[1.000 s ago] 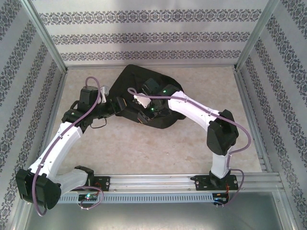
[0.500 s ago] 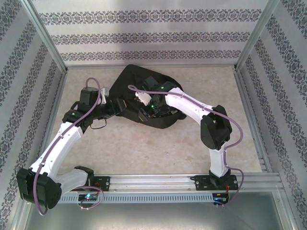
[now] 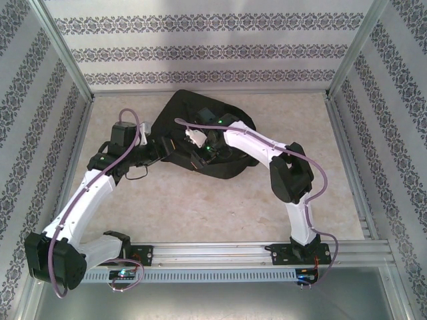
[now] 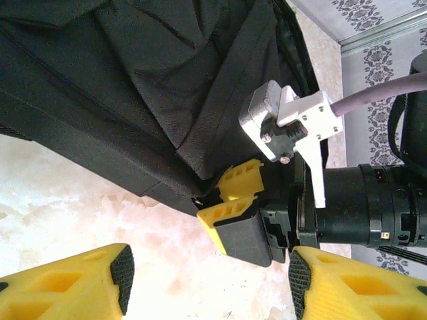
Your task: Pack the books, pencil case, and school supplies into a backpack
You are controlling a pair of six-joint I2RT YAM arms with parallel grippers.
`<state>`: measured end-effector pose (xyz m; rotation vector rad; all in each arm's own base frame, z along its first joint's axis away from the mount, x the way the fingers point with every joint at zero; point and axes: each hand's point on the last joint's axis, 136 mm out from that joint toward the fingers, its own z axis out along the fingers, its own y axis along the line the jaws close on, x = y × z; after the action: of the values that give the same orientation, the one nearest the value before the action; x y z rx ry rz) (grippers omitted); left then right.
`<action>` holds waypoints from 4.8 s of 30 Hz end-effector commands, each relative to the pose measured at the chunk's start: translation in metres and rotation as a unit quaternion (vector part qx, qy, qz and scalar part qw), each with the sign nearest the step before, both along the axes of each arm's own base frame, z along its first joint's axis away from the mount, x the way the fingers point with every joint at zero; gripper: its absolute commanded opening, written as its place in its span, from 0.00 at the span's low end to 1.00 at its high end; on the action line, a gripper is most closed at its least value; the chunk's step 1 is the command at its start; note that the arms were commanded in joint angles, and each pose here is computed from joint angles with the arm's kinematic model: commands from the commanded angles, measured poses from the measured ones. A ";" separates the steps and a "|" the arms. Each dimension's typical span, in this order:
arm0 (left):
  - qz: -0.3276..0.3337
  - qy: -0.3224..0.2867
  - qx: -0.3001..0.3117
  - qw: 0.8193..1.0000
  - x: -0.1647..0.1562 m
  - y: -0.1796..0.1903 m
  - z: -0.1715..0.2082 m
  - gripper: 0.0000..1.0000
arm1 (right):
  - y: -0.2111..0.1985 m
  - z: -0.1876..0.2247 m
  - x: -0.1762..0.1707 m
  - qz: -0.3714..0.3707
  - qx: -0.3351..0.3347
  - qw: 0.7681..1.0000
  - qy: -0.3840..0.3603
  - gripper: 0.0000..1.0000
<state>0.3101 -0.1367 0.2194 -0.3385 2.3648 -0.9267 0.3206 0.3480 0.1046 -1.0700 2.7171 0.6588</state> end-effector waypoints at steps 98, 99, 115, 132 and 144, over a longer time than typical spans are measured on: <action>0.142 0.081 0.003 0.987 0.088 0.015 -0.081 0.00 | -0.087 0.042 -0.046 -0.110 0.088 0.990 -0.019 0.00; 0.141 0.081 0.005 0.987 0.088 0.016 -0.080 0.00 | -0.089 0.044 -0.048 -0.113 0.086 0.990 -0.020 0.00; 0.135 0.102 0.081 0.982 0.082 0.040 -0.055 0.17 | 0.033 0.075 -0.120 -0.024 0.179 0.982 0.064 0.00; 0.177 0.299 -0.005 0.938 -0.036 0.042 -0.082 0.41 | 0.075 0.077 -0.093 -0.218 0.230 0.941 0.116 0.00; 0.153 0.327 -0.001 0.933 -0.040 0.014 -0.100 0.36 | 0.075 0.072 -0.102 -0.210 0.228 0.942 0.125 0.00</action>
<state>0.2736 -0.1159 0.1263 -1.0955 2.7473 -0.7294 0.2206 0.4145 0.1556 -0.2866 2.7209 1.2440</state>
